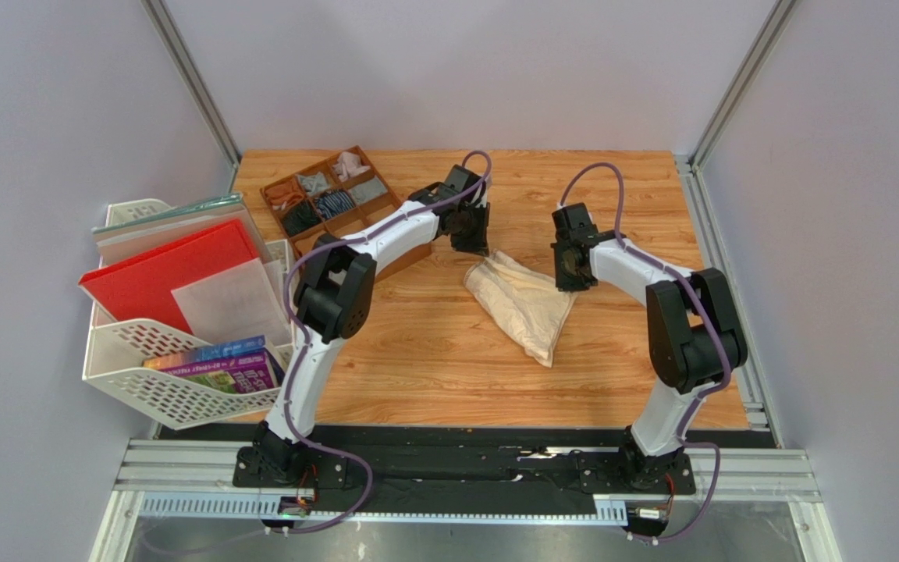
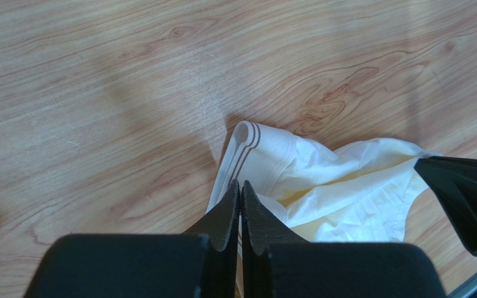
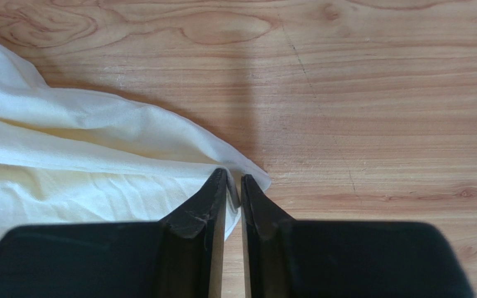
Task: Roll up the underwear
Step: Fold the underwear at the center of the board, then adjust the underwear at the center of the board.
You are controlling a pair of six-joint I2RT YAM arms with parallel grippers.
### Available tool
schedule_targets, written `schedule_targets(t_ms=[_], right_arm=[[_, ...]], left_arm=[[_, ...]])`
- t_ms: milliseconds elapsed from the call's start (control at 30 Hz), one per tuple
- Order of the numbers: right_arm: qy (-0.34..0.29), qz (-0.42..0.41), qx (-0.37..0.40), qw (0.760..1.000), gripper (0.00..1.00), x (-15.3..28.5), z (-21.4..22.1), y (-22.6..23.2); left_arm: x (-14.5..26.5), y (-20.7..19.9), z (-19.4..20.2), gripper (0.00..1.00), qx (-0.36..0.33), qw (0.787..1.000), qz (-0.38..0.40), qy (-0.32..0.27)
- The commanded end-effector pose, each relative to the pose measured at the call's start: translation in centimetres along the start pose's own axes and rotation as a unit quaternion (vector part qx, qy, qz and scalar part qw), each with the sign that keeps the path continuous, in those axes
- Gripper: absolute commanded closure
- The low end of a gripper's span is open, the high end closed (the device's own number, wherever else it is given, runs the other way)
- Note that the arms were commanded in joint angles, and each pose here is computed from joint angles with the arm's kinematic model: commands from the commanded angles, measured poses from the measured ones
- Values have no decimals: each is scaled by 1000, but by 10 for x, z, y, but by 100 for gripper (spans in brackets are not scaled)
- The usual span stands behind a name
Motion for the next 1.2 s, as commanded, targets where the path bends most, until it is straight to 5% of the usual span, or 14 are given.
schedule_targets(t_ms=[0, 200, 333, 700, 1167], right_arm=[[-45, 3, 3, 999, 77, 11, -23, -4], [-68, -11, 17, 997, 50, 26, -25, -7], [-70, -35, 18, 997, 45, 22, -29, -11], [-52, -155, -5, 987, 46, 3, -21, -14], [-2, -179, -27, 983, 52, -15, 3, -19]], left_arm=[[2, -5, -8, 100, -18, 1000, 0, -11], [2, -5, -8, 100, -18, 1000, 1, -12], [3, -5, -9, 100, -18, 1000, 3, -13], [2, -7, -11, 100, -21, 1000, 5, -14], [-2, -6, -14, 100, -31, 999, 8, -15]])
Point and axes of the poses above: each gripper's point midway between its finger pads, its own x axis back along the fingers, its own y axis along the line the jaws close on, z = x × y, the point moved 7 cm from there along x, back along the fingers, and after that the axes turned 7 degrees about x, right-handed, at the moved point
